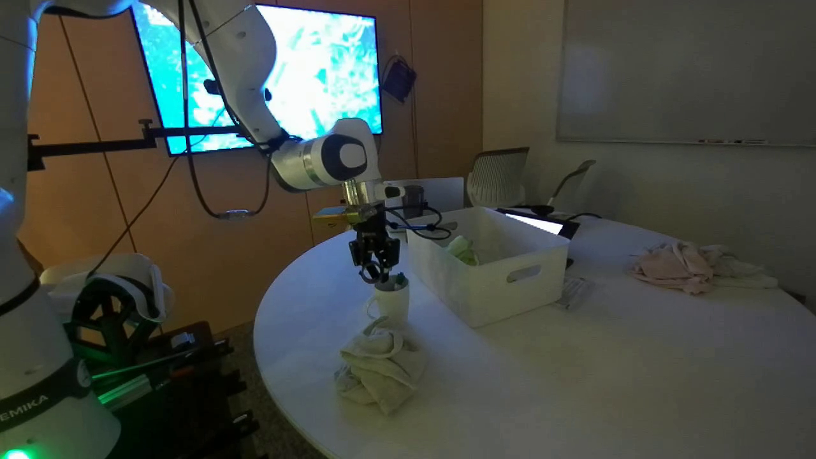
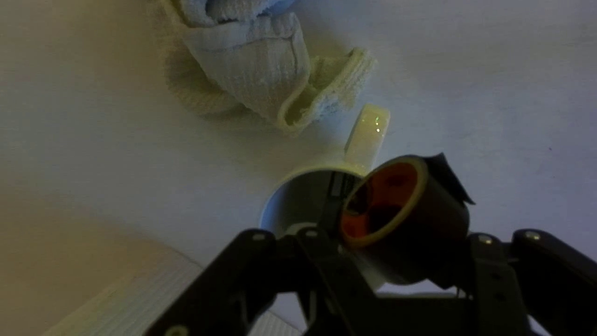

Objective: Put the cloths in the box and put the markers in the cup

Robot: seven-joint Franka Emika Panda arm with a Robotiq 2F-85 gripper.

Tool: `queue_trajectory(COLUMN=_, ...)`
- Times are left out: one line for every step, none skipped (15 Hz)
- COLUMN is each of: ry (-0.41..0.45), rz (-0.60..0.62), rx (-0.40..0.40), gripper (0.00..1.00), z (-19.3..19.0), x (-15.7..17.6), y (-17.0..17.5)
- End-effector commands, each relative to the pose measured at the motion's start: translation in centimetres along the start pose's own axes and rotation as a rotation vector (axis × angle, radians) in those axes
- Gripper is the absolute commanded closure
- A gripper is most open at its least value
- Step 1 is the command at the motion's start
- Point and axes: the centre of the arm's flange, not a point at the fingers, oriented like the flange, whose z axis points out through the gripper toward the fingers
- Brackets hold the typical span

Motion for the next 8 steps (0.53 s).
queue_trajectory(ry=0.048, rz=0.001, rx=0.003, gripper=0.92, z=1.1, x=0.8, y=0.4)
queue_trajectory(ry=0.052, rz=0.004, rx=0.008, gripper=0.91, z=1.4, x=0.8, y=0.5)
queue_trajectory(ry=0.058, rz=0.013, rx=0.010, gripper=0.92, z=1.4, x=0.9, y=0.8)
queue_trajectory(ry=0.062, rz=0.017, rx=0.010, gripper=0.91, z=1.3, x=0.9, y=1.0)
queue_trajectory(ry=0.072, rz=0.024, rx=0.012, gripper=0.91, z=1.3, x=0.9, y=1.3)
queue_trajectory(ry=0.078, rz=0.036, rx=0.012, gripper=0.92, z=1.2, x=0.8, y=1.7)
queue_trajectory(ry=0.086, rz=0.040, rx=0.013, gripper=0.91, z=1.1, x=0.8, y=2.0)
queue_trajectory(ry=0.093, rz=0.049, rx=0.012, gripper=0.92, z=1.1, x=0.7, y=2.3)
